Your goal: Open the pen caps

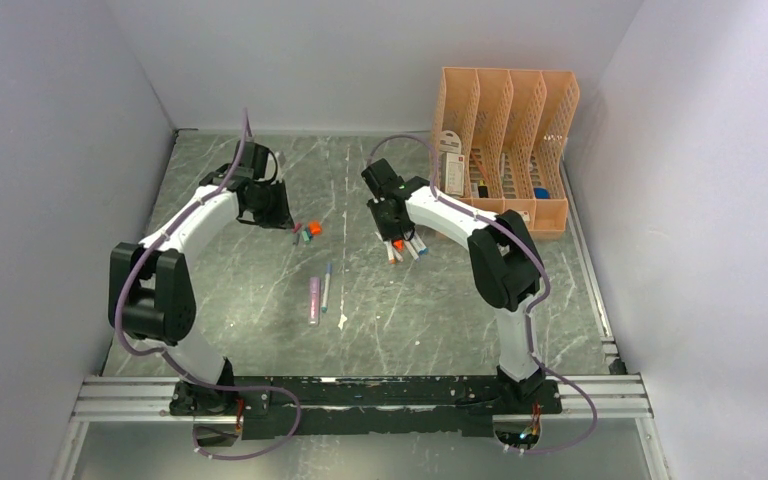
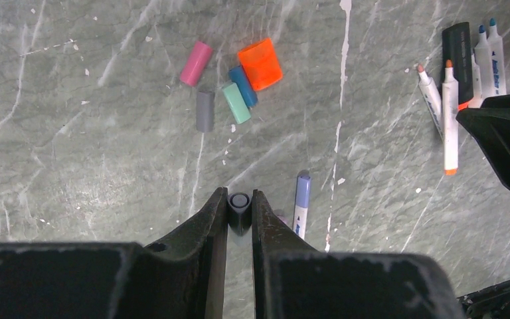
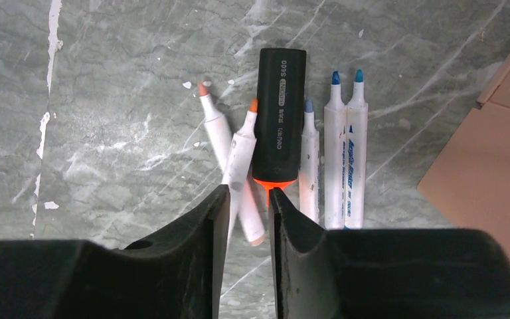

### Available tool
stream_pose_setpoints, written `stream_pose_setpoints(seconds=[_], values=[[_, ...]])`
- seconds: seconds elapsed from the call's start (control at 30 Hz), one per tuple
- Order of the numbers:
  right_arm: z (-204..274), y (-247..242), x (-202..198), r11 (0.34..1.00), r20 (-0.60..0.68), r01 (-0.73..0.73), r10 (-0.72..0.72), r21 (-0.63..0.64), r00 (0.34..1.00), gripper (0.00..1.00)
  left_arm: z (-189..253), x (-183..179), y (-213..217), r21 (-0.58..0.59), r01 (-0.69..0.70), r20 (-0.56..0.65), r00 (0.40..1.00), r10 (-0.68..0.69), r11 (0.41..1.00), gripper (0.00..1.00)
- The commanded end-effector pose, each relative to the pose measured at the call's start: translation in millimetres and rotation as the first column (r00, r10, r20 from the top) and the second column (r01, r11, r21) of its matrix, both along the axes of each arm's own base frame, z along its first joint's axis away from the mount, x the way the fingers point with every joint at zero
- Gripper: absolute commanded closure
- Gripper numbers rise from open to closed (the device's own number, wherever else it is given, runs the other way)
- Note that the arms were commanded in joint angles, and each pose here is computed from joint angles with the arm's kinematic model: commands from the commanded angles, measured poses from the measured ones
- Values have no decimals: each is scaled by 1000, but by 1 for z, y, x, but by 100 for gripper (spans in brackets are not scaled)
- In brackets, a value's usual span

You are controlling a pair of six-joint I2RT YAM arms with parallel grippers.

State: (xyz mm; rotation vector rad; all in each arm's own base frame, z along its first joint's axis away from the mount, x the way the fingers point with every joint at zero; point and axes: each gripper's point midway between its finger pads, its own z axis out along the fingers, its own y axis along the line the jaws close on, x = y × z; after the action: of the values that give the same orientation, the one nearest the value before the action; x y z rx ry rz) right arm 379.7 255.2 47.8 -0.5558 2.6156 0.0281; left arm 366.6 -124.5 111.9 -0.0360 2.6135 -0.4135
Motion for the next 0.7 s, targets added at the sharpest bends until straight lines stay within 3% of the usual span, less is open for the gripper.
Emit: stream_pose_setpoints(seconds=[0.0, 0.23, 0.67], values=[[-2, -2, 6, 1000, 8, 4, -4, -13, 1000, 70, -7, 7, 3, 22, -2, -5, 1000, 2, 1000, 93], [15, 1, 2, 1000, 19, 7, -7, 27, 1000, 69, -22, 15, 5, 52, -6, -37, 999, 8, 999, 93], [49, 17, -42, 977, -7, -16, 17, 214, 1000, 66, -61, 35, 0, 116, -7, -99, 995, 19, 993, 80]])
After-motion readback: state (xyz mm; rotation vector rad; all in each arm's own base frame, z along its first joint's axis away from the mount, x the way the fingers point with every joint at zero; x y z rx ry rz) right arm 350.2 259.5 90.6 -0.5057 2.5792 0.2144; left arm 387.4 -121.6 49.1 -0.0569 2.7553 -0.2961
